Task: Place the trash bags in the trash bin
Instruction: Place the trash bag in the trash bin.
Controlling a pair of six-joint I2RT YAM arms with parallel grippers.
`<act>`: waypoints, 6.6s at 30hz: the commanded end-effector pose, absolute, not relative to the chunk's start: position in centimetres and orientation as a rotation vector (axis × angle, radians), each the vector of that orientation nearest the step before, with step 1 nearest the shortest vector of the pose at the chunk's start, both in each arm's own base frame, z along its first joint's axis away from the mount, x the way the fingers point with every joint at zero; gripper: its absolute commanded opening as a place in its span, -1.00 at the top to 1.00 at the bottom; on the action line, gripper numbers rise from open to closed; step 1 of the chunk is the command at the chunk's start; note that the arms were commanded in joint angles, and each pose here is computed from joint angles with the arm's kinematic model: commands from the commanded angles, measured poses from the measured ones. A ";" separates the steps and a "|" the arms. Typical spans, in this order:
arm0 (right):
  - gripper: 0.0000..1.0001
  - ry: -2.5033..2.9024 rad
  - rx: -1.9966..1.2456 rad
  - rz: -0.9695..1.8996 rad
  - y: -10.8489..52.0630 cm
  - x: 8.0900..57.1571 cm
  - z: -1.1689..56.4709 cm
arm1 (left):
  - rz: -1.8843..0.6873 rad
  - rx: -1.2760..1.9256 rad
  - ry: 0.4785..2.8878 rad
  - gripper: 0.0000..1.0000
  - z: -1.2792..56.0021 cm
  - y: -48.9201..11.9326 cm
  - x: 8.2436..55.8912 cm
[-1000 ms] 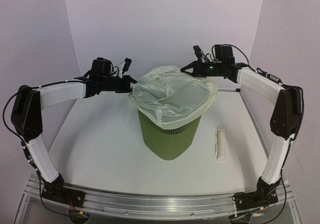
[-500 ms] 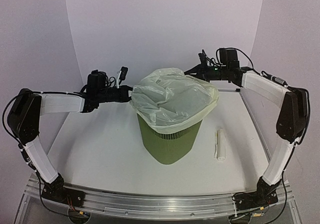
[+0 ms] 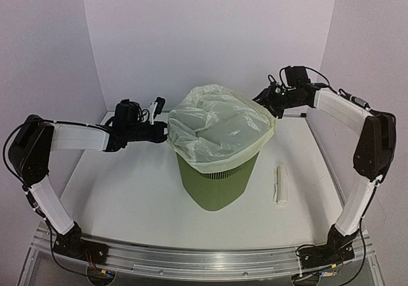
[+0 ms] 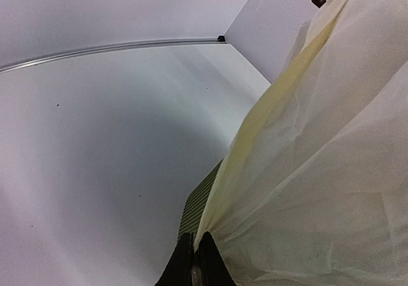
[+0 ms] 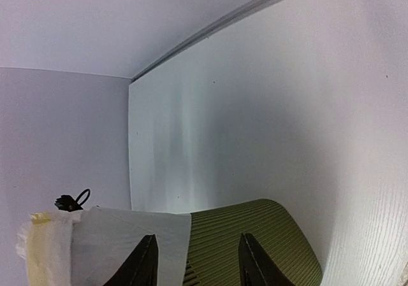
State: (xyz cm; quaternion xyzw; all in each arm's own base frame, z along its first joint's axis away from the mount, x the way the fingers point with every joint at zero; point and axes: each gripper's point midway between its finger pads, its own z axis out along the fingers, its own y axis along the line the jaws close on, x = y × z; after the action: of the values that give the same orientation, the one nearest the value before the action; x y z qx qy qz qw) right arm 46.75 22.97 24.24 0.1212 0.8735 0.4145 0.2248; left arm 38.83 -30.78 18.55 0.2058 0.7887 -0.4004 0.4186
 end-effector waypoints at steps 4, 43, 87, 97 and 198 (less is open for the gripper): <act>-0.07 2.183 0.163 1.045 20.8 45.6 33.7 | -0.957 0.600 1.859 0.87 24.0 -31.8 39.2; 1.00 2.155 -0.475 0.759 26.1 42.4 31.1 | -0.913 0.648 1.884 0.86 23.3 -33.2 40.4; 0.00 1.935 -0.197 0.329 15.5 38.5 28.0 | -0.680 0.488 1.893 -0.30 24.2 -29.3 41.6; -0.83 2.145 0.034 0.747 15.9 29.5 29.0 | -0.557 0.281 1.927 -0.96 29.1 -23.5 38.1; -0.42 2.227 0.030 1.126 21.0 25.5 24.4 | -1.695 0.234 1.995 -0.09 24.7 -31.2 23.4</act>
State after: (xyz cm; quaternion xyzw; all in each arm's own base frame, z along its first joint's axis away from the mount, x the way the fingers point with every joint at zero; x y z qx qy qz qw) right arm 25.25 21.12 23.36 0.0128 0.8532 0.4279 0.2980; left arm 23.15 -30.42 22.48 0.0767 0.7519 -0.6059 0.2484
